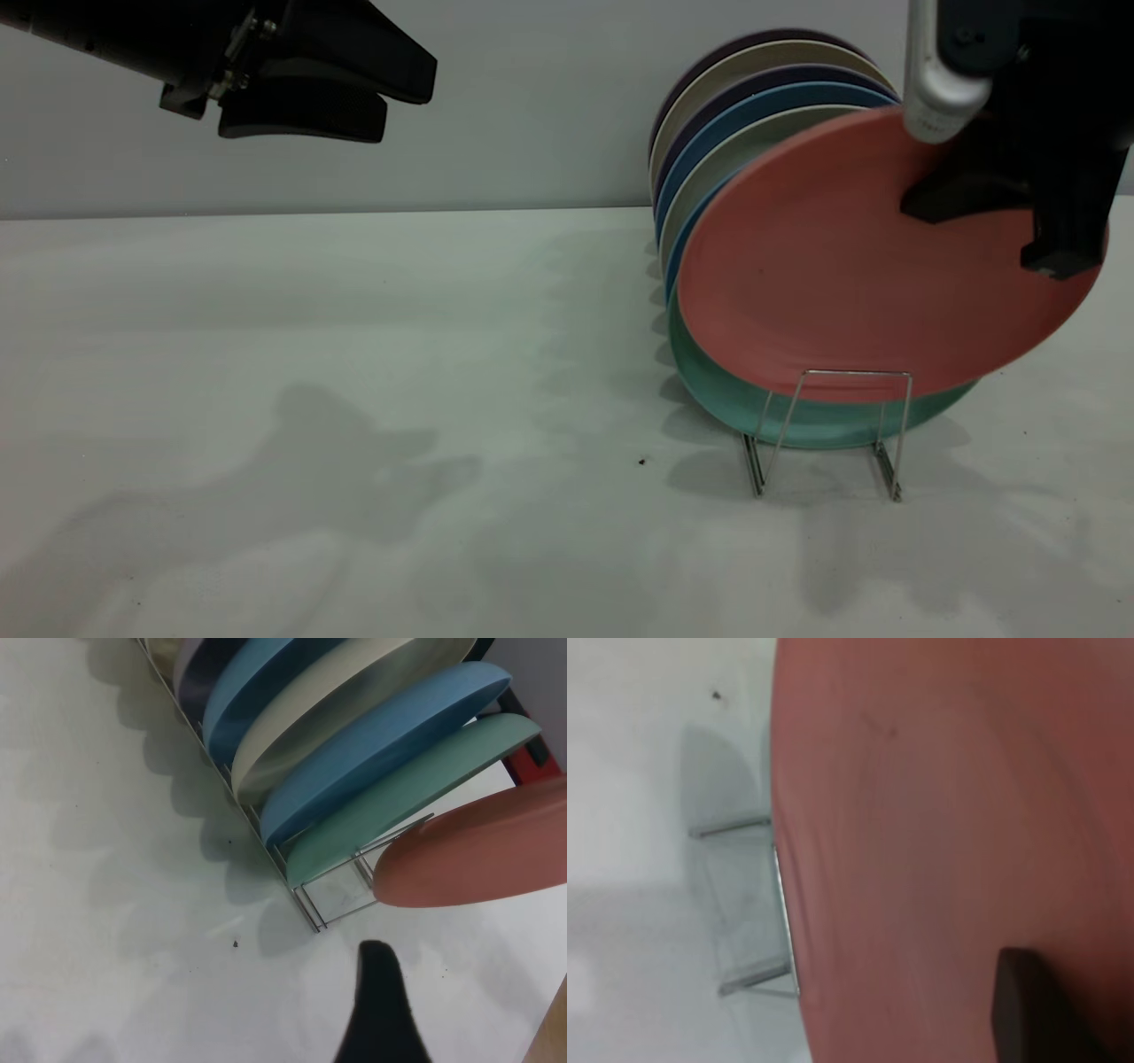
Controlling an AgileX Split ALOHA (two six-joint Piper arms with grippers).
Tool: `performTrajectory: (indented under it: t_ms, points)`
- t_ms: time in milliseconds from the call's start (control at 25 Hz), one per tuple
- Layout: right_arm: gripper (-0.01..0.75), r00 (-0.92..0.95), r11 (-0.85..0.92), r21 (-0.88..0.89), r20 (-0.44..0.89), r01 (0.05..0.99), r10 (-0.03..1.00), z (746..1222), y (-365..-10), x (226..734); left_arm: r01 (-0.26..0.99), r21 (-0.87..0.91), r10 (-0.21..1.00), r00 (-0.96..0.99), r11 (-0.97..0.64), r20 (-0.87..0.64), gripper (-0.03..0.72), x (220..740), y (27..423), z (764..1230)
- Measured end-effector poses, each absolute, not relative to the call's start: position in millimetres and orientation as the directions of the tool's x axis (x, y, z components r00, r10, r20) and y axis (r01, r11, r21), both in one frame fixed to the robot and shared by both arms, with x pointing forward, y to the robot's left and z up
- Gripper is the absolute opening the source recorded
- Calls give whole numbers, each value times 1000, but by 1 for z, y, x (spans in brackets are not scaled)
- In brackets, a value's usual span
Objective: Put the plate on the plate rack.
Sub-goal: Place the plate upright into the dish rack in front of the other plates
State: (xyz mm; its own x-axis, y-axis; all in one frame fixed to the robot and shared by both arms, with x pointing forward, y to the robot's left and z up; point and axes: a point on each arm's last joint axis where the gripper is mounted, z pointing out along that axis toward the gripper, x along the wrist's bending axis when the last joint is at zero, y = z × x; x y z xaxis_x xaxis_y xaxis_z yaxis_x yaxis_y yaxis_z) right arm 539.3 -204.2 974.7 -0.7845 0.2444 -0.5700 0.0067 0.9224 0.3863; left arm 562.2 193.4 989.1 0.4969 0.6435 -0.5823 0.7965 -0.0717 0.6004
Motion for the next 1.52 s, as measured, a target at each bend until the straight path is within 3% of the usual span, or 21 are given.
performTrajectory:
  t_ms: [1520]
  points:
    - [141, -822, 921, 385, -505, 60, 264, 946, -199, 559, 793, 606, 646, 493, -58, -583, 557, 563, 194, 990]
